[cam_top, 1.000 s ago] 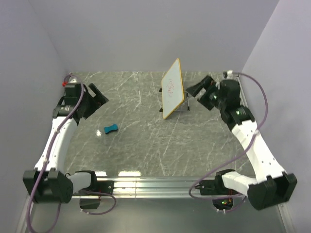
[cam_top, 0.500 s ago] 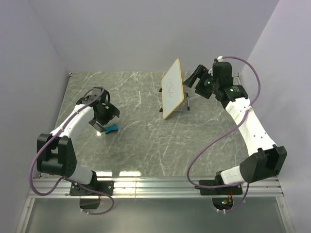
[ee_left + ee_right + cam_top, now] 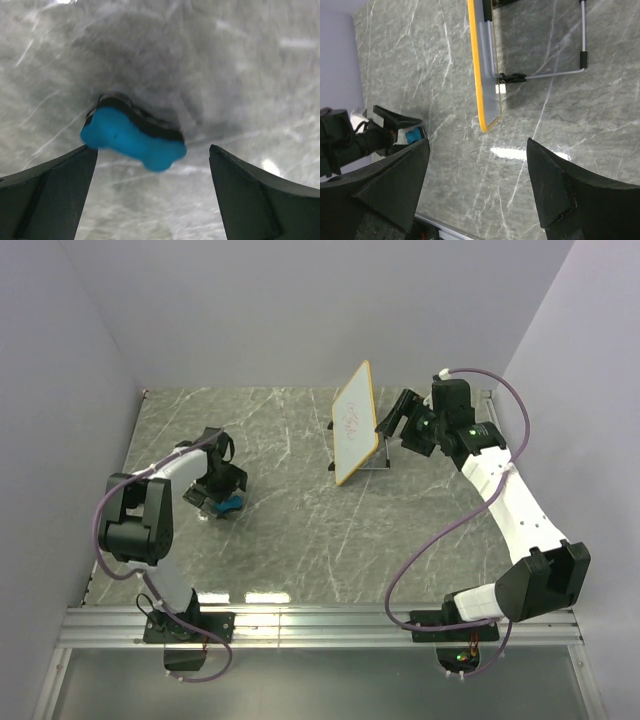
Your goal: Erase the whiteboard
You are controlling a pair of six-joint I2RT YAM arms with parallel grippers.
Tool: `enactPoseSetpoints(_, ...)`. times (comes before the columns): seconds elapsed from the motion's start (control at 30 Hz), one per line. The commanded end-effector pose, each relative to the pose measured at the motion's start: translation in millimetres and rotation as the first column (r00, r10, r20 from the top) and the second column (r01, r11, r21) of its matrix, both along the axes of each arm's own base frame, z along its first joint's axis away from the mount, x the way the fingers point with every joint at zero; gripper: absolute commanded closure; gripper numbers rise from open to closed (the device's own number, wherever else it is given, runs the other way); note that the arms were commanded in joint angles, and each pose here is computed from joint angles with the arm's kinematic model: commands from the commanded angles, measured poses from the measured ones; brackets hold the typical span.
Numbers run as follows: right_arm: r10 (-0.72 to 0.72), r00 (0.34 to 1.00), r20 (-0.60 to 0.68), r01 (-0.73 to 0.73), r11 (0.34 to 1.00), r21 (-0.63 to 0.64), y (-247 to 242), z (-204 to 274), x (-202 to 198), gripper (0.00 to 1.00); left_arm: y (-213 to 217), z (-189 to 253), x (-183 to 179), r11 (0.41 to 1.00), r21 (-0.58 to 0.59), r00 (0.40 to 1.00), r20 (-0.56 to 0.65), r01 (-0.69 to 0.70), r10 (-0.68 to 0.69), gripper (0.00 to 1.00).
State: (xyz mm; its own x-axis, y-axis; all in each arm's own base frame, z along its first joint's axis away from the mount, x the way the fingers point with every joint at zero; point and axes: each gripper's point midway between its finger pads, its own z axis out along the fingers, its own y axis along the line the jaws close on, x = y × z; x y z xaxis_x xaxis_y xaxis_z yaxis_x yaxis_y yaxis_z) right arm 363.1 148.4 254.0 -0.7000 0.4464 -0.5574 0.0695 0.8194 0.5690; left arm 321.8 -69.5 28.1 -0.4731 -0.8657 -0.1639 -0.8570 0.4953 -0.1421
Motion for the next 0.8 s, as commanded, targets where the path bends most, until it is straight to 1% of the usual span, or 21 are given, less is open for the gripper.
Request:
enactPoseSetpoints(0.0,0.036,0.998,0.042,-0.036,0.999,-0.013,3.3,10.9,-7.0,0.15,-5.0,2.5,24.3,0.981,-0.069,0.982,0.03,-0.183,0.185,0.01)
enactPoseSetpoints(0.1,0.038,0.998,0.045,-0.036,0.999,-0.031,2.8,9.6,-5.0,0.16,-5.5,-5.5,28.5,0.983,-0.063,0.984,0.02,-0.173,0.175,0.0)
enactPoseSetpoints(0.17,0.037,0.998,0.049,-0.036,0.999,-0.037,2.9,10.1,-2.2,0.15,-4.4,-9.9,33.6,0.984,-0.065,0.986,0.018,-0.163,0.165,0.05)
enactPoseSetpoints(0.2,0.032,0.998,0.052,-0.03,0.999,-0.041,1.3,10.4,-0.3,0.16,-7.5,-11.3,35.5,0.983,-0.093,0.987,0.017,-0.157,0.159,0.09)
enactPoseSetpoints(0.23,0.035,0.998,0.055,-0.032,0.998,-0.045,2.1,11.3,2.0,0.15,-4.7,-15.8,33.6,0.982,-0.1,0.987,0.009,-0.16,0.162,0.16)
enactPoseSetpoints(0.3,0.034,0.997,0.065,-0.031,0.998,-0.051,1.6,13.2,6.1,0.16,-4.4,-18.5,37.8,0.983,-0.108,0.988,0.017,-0.151,0.154,0.26)
enactPoseSetpoints(0.33,0.03,0.997,0.073,-0.026,0.998,-0.056,1.1,16.3,9.9,0.15,-2.4,-18.9,38.2,0.985,-0.1,0.989,0.016,-0.142,0.145,0.43)
enactPoseSetpoints(0.4,0.029,0.996,0.082,-0.024,0.997,-0.068,0.7,18.8,14.4,0.15,-1.1,-16.7,41.5,0.987,-0.092,0.991,0.014,-0.13,0.132,0.56)
enactPoseSetpoints(0.43,0.024,0.995,0.096,-0.017,0.997,-0.073,0.2,24.4,18.9,0.16,-1.7,-17.3,40.8,0.989,-0.089,0.993,0.01,-0.114,0.116,0.7)
enactPoseSetpoints(0.5,0.016,0.994,0.109,-0.008,0.997,-0.079,-1.1,29.6,24.4,0.15,-3.7,-19.0,41.0,0.991,-0.097,0.995,0.003,-0.097,0.098,0.79)
enactPoseSetpoints(0.53,0.017,0.992,0.122,-0.007,0.997,-0.08,0.0,35.2,29.8,0.16,-5.0,-19.2,42.1,0.992,-0.101,0.997,0.005,-0.081,0.082,0.91)
enactPoseSetpoints(0.57,0.012,0.992,0.128,-0.002,0.997,-0.082,-0.2,37.4,33.0,0.15,-4.8,-21.9,41.1,0.992,-0.101,0.997,-0.005,-0.075,0.075,0.98)
enactPoseSetpoints(0.6,0.012,0.991,0.131,-0.001,0.997,-0.083,0.1,39.6,35.5,0.15,-7.1,-22.6,40.9,0.992,-0.109,0.998,-0.009,-0.063,0.062,1.0)
enactPoseSetpoints(0.7,-0.004,0.991,0.136,0.015,0.996,-0.084,-0.2,45.7,50.4,0.15,-11.9,-16.2,52.0,0.992,-0.126,1.0,0.017,0.001,0.002,1.0)
enactPoseSetpoints(0.73,-0.009,0.992,0.127,0.02,0.996,-0.081,-0.4,46.1,59.7,0.16,-15.3,-5.8,63.6,0.991,-0.125,0.997,0.055,0.051,-0.044,1.0)
enactPoseSetpoints(0.77,-0.008,0.993,0.119,0.018,0.997,-0.08,1.0,44.7,64.7,0.16,-16.6,-0.7,70.2,0.99,-0.119,0.995,0.07,0.073,-0.065,1.0)
